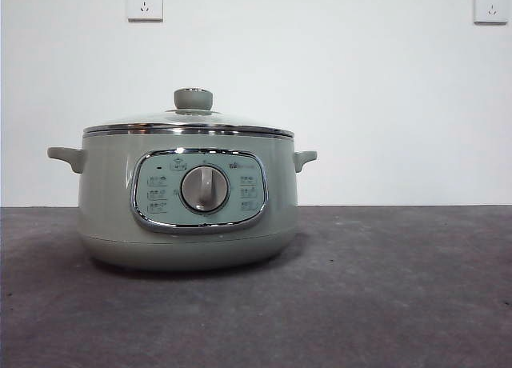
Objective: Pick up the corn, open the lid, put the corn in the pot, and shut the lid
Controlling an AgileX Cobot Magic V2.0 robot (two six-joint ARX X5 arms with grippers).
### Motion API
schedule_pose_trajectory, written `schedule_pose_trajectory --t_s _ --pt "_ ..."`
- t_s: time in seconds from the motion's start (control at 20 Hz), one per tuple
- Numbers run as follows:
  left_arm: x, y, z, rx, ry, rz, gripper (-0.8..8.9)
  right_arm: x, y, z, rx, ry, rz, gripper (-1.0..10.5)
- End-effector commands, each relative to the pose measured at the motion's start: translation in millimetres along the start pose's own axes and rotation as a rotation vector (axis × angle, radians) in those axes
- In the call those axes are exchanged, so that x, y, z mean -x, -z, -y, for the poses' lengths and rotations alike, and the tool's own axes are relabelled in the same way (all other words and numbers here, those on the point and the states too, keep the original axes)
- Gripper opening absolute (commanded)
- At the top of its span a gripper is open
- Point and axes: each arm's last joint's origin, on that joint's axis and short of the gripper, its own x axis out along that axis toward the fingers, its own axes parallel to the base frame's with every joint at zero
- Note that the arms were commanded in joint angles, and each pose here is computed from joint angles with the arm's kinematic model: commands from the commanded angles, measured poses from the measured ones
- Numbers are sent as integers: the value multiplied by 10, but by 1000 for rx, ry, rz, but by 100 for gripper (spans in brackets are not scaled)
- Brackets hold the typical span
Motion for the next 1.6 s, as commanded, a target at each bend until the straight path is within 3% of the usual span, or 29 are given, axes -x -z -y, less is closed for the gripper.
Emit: schedule_pose_trajectory --t_s 0.05,0.35,0.5,0.75,0.9,1.0,1.15,1.3,1.4,1.6 --pt "114 43 22 29 6 28 -3 -25 3 -6 -10 0 -1 -15" --pt "160 59 23 30 4 40 -3 -25 3 -6 -10 0 -1 -15" --pt "132 58 -10 -118 -53 22 -3 -25 3 -5 -10 0 -1 -15" --pt "194 263 -263 -15 -191 -12 -3 -25 3 -6 -10 0 -1 -15" --pt "145 774 -325 79 -238 -62 -3 -25 3 -5 -10 0 -1 -15" --pt "37 1125 -366 140 -296 46 -3 -25 3 -6 -10 0 -1 -15" --pt "-287 1745 -383 191 -382 314 -3 -25 3 -6 -10 0 -1 -15" --pt "-706 2389 -343 251 -405 539 -3 -26 3 -6 -10 1 -1 -15" --pt "-900 2676 -320 289 -401 608 -3 -26 3 -6 -10 0 -1 -15" --pt "-1114 2953 -336 286 -438 638 -3 -26 3 -6 -10 0 -1 -15"
